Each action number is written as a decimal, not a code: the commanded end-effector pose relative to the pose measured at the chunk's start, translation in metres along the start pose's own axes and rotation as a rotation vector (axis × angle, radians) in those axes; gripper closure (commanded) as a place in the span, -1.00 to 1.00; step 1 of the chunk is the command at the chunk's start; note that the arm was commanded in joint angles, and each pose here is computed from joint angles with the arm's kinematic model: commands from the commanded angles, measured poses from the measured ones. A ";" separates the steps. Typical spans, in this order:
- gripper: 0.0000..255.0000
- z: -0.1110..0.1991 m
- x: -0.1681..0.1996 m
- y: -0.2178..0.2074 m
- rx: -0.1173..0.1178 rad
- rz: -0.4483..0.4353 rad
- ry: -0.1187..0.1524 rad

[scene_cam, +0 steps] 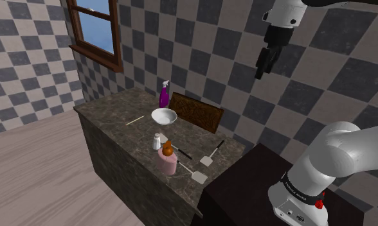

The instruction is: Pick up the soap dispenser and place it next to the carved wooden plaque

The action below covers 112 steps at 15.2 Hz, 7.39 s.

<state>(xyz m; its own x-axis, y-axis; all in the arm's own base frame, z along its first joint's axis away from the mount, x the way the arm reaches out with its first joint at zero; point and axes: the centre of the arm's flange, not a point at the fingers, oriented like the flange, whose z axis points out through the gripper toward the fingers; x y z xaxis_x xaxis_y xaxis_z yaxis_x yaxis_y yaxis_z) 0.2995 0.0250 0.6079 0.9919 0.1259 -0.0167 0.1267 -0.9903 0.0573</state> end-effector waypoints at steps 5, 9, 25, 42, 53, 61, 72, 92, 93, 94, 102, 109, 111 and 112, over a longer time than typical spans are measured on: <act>-1.00 0.043 0.021 -0.022 -0.001 -0.002 -0.002; -1.00 0.086 0.042 -0.045 -0.001 -0.005 -0.003; -1.00 0.259 0.125 -0.135 -0.003 -0.014 -0.010; -1.00 0.438 0.208 -0.229 -0.005 -0.023 -0.017; -1.00 0.478 0.208 -0.229 -0.005 -0.023 -0.017; 1.00 0.478 0.208 -0.229 -0.005 -0.023 -0.017; 1.00 0.452 0.207 -0.227 -0.005 -0.023 -0.017; 1.00 0.346 0.205 -0.221 -0.005 -0.023 -0.017; 1.00 0.341 0.205 -0.221 -0.005 -0.023 -0.017; 1.00 0.336 0.205 -0.221 -0.005 -0.023 -0.017; 1.00 0.294 0.204 -0.218 -0.005 -0.023 -0.017; 1.00 0.257 0.204 -0.216 -0.005 -0.023 -0.017; 1.00 0.246 0.204 -0.216 -0.005 -0.023 -0.017; 1.00 0.241 0.204 -0.215 -0.005 -0.023 -0.017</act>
<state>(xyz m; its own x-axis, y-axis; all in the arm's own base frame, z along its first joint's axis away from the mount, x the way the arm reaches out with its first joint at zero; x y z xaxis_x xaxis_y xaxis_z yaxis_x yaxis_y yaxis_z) 0.4724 0.2494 0.3463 0.9884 0.1479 -0.0352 0.1498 -0.9868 0.0620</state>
